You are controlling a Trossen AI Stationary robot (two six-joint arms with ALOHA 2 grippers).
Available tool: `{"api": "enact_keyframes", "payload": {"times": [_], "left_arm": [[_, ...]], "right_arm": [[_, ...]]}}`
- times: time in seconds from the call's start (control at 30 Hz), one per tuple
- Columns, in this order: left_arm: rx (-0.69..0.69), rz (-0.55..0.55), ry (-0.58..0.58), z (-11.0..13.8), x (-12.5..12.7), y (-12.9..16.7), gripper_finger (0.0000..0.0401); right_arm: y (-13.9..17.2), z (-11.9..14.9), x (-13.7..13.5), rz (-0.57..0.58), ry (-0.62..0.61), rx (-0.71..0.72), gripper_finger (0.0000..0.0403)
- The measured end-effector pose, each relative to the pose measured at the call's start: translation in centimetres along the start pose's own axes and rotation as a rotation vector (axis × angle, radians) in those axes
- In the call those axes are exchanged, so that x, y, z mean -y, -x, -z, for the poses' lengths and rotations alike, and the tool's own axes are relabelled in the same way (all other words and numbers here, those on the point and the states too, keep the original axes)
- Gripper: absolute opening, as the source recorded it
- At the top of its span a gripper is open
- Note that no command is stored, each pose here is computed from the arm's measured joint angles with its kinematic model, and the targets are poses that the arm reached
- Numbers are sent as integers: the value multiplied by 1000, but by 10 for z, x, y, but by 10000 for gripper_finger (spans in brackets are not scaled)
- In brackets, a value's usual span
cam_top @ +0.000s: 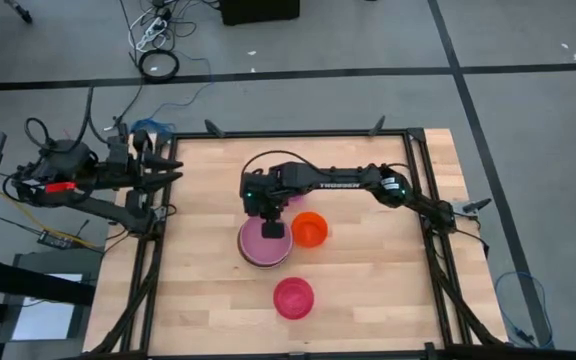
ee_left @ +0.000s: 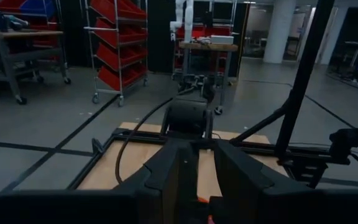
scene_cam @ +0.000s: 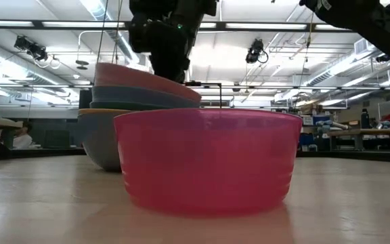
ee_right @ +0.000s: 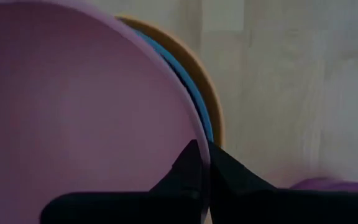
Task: Nest bowls inside each other
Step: Stack the pink bowl on the top of the blue bowl, then stack the orange bowl on the top of the pink bowl
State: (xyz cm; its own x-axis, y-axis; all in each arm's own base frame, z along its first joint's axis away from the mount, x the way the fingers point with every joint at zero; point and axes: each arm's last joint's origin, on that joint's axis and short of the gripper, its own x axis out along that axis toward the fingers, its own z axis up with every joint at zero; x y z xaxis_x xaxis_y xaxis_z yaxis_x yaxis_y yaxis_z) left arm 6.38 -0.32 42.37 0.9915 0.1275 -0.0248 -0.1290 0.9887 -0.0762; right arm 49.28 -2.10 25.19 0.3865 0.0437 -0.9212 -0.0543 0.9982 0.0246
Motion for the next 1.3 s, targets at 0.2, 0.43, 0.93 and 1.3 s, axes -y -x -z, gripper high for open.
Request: {"api": "enact_keyframes", "payload": {"times": [0.2, 0.43, 0.93, 1.3], "left_arm": [[0, 0, 2, 1, -2, 6, 113], [-5, 0, -2, 2, -2, 6, 113], [-16, 0, 6, 3, -2, 6, 113], [-25, -1, 12, 4, -2, 6, 113]], "right_arm": [[4, -3, 2, 5, -23, 29, 30], [6, 5, -3, -4, -40, -57, 130], [102, 19, 1, 282, -141, 13, 172], [91, 45, -43, 187, -181, -220, 154]]}}
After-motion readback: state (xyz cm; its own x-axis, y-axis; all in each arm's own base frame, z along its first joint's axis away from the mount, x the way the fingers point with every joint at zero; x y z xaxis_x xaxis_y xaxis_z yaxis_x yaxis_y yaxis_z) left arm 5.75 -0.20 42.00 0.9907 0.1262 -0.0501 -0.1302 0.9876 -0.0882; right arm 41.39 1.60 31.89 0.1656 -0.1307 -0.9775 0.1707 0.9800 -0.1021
